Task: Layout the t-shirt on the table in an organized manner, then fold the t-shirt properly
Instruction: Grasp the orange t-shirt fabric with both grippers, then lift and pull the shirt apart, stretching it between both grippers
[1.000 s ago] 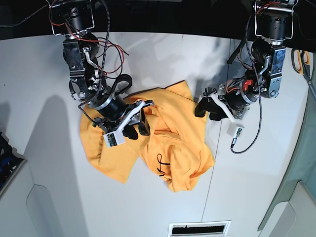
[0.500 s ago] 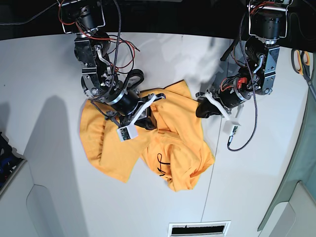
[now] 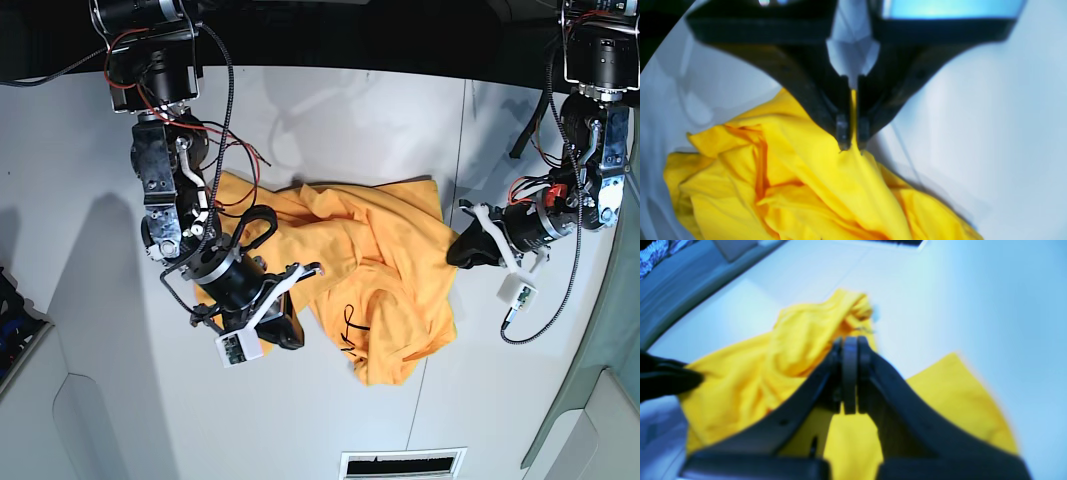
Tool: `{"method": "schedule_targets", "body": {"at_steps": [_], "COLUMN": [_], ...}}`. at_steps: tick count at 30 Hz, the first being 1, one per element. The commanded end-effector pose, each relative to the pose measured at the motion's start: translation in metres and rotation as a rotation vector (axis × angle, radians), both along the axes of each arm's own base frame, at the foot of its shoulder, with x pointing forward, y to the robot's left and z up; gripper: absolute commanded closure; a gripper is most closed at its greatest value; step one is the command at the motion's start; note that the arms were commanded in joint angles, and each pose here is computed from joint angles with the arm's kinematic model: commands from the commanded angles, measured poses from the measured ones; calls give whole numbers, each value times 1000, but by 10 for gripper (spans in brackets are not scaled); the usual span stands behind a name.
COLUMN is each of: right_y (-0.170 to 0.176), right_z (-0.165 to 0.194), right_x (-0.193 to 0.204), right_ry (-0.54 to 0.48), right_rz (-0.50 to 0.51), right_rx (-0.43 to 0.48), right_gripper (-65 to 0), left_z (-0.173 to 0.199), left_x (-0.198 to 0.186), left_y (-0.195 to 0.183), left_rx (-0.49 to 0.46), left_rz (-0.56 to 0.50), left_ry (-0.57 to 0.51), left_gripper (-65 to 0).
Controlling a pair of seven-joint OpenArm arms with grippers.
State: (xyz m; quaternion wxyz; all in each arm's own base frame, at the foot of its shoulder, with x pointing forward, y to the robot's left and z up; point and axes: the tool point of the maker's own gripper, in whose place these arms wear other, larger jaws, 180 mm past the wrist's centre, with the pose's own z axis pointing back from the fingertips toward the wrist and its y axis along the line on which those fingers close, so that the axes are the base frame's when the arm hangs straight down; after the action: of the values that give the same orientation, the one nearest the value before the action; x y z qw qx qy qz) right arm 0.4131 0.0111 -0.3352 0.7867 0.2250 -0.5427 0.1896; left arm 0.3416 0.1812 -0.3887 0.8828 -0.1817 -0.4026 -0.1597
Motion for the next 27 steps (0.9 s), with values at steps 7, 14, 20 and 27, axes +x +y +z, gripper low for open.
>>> {"method": "schedule_targets", "body": {"at_steps": [7, 14, 20, 27], "right_y": [-42, -7, 43, 89], "right_z": [18, 13, -20, -56], "right_x": [18, -7, -48, -79], "right_ry": [24, 126, 178, 163], "right_rz": [-91, 63, 214, 253], "right_rx": [78, 172, 53, -72], "right_gripper": [0, -264, -321, -317], "left_z": [25, 26, 25, 24], "left_x": [5, 6, 5, 5], "left_y": [3, -6, -8, -13], "left_rx": [-40, -83, -86, -96], "left_rz": [-50, -48, -49, -50], "left_ry": [-46, -48, -44, -44], "left_gripper": [0, 0, 0, 0]}}
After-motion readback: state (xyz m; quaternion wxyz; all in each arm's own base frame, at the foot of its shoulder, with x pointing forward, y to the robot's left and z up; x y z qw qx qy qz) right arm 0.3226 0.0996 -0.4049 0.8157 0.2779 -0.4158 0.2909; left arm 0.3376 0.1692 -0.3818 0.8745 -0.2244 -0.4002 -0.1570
